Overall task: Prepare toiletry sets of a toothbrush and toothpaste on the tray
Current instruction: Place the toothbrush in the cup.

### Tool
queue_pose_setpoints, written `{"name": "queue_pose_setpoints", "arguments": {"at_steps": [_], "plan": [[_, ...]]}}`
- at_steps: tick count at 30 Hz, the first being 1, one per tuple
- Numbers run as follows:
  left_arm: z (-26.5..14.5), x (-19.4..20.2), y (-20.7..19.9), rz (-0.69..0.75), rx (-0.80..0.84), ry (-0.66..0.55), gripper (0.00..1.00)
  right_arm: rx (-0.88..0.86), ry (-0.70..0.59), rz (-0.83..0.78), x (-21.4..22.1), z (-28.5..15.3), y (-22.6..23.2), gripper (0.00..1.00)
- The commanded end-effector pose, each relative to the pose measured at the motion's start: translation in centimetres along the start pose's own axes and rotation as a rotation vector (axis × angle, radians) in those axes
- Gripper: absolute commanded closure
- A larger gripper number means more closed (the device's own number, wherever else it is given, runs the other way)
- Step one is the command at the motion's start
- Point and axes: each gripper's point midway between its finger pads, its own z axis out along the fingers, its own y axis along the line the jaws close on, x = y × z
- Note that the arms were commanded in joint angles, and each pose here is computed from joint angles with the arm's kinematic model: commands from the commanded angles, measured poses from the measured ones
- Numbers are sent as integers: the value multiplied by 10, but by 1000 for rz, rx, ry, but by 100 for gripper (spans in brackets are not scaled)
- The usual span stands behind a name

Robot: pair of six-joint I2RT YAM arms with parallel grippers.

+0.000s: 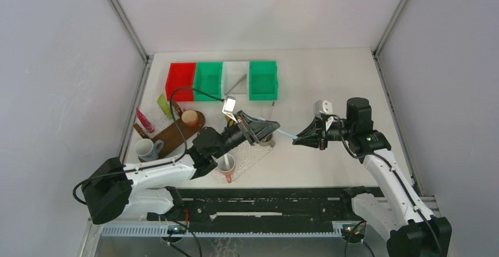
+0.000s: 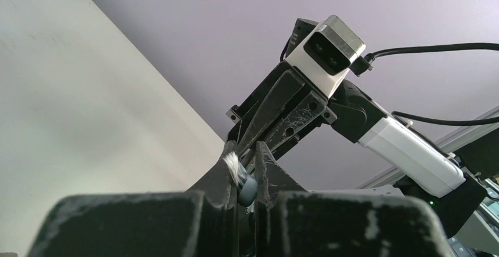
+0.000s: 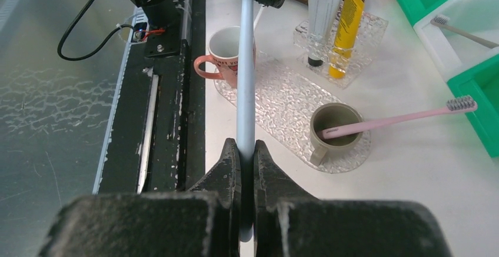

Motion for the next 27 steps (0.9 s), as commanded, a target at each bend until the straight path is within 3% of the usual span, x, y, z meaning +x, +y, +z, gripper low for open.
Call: {"name": "queue_pose_setpoints", "arguments": {"at_steps": [1, 3, 8, 11, 16, 27], "plan": [[7, -24, -44, 8, 152, -50, 100, 0, -16, -63, -13, -1, -2, 99], [4, -26, -40, 19, 143, -57, 100, 0, -15, -65, -13, -1, -2, 89], [-7, -32, -26, 39, 98, -61, 100, -6, -14, -73, -12, -1, 0, 53], [-16, -39, -18, 64, 62, -59, 100, -9, -13, -77, -11, -1, 1, 40], [-36, -52, -2, 149, -31, -58, 100, -14, -13, -83, -11, -1, 2, 34], [-98, -105, 28, 489, -389, -72, 100, -11, -4, -81, -7, -1, 0, 33]]}}
